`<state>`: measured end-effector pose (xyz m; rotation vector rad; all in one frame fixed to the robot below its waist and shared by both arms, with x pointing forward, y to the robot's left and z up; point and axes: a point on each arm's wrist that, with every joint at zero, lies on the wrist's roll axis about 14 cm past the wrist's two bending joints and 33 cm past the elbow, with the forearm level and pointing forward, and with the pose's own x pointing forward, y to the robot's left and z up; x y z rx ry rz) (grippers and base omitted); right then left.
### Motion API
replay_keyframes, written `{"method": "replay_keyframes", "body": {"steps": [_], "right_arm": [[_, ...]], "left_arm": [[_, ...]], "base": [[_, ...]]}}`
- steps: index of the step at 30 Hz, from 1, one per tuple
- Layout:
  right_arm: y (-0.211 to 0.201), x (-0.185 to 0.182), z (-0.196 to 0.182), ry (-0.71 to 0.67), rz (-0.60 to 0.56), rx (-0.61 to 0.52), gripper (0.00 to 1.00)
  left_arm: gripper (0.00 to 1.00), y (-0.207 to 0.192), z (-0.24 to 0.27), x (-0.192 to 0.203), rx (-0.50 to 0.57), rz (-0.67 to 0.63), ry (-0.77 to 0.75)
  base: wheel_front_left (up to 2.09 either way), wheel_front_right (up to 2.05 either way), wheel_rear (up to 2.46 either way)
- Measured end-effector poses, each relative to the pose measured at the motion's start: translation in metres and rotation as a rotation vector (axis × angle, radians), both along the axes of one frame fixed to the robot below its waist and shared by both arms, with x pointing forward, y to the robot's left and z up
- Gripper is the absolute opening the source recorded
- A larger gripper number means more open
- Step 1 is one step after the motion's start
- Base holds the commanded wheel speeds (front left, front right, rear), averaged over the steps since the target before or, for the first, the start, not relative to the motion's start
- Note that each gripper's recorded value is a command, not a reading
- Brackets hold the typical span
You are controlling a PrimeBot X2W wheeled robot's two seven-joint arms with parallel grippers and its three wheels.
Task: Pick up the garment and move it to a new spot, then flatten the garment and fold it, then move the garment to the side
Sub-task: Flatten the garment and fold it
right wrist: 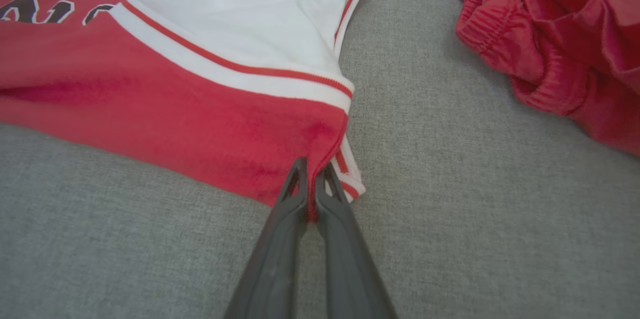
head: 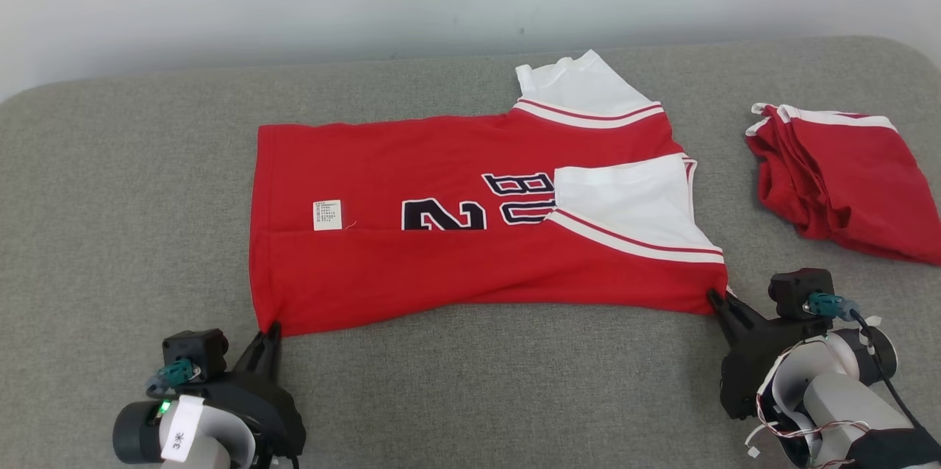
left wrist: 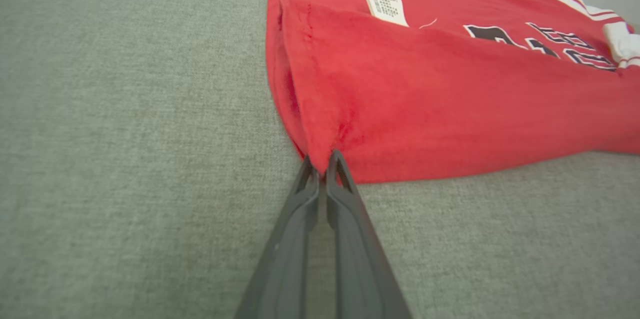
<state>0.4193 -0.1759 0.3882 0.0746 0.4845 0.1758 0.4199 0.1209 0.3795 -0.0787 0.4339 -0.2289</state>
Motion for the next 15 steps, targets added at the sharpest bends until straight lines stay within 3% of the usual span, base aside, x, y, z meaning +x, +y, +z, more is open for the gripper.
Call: {"method": "replay_keyframes", "body": {"steps": [15], "right_arm": [[-0.015,-0.009,0.021,-0.087,-0.028,0.046,0.00]], "left_arm": [[0.00,0.013,0.010,-0.012,-0.018,0.034,-0.019]], "base": [[0.00,0.00,0.00]]}}
